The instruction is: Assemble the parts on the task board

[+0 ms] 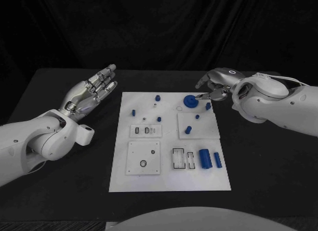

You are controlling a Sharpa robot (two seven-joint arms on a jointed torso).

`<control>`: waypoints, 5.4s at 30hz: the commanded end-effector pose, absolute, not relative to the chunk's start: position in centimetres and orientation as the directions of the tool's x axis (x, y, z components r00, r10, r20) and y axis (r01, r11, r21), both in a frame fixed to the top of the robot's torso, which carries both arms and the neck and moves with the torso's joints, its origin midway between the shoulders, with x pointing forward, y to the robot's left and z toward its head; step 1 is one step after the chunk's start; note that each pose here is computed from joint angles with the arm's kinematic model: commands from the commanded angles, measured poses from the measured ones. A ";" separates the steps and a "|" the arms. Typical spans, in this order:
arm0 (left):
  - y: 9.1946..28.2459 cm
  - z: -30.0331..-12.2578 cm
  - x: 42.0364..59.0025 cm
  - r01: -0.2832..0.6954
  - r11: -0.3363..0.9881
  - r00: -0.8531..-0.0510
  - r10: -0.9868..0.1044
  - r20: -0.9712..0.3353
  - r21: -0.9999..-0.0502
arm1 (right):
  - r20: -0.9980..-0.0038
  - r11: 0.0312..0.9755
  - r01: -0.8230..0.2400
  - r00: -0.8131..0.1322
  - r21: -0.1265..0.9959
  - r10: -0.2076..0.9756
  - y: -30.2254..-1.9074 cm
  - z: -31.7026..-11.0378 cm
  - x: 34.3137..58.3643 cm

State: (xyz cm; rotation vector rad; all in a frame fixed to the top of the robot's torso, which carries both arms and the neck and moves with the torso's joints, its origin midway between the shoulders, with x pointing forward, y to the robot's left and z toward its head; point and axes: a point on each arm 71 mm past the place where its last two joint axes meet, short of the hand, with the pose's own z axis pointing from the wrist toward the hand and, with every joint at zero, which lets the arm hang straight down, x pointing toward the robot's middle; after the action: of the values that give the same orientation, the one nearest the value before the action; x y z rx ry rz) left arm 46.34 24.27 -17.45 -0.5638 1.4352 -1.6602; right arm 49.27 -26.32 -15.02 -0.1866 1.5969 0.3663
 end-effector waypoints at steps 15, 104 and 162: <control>24.2 -16.9 46.3 0.351 -0.032 -0.557 -0.811 -0.181 -0.936 | -0.996 0.946 -0.323 -0.090 0.035 0.006 -25.1 -15.7 50.3; 24.1 -17.3 46.6 0.314 -0.024 -0.580 -0.797 -0.171 -0.949 | -0.986 0.880 -0.452 -0.140 0.146 0.092 -21.3 -16.9 48.9; 22.8 -17.6 47.0 0.285 -0.033 -0.617 -0.771 -0.158 -0.958 | -0.986 0.812 -0.573 -0.163 0.108 0.017 -11.7 -17.7 51.5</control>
State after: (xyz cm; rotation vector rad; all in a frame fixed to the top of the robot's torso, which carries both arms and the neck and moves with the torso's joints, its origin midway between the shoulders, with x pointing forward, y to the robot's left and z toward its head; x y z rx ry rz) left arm 47.13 23.04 -17.83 -0.5449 1.4829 -1.7260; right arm 51.46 -11.64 -17.51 -0.4366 1.6475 0.5695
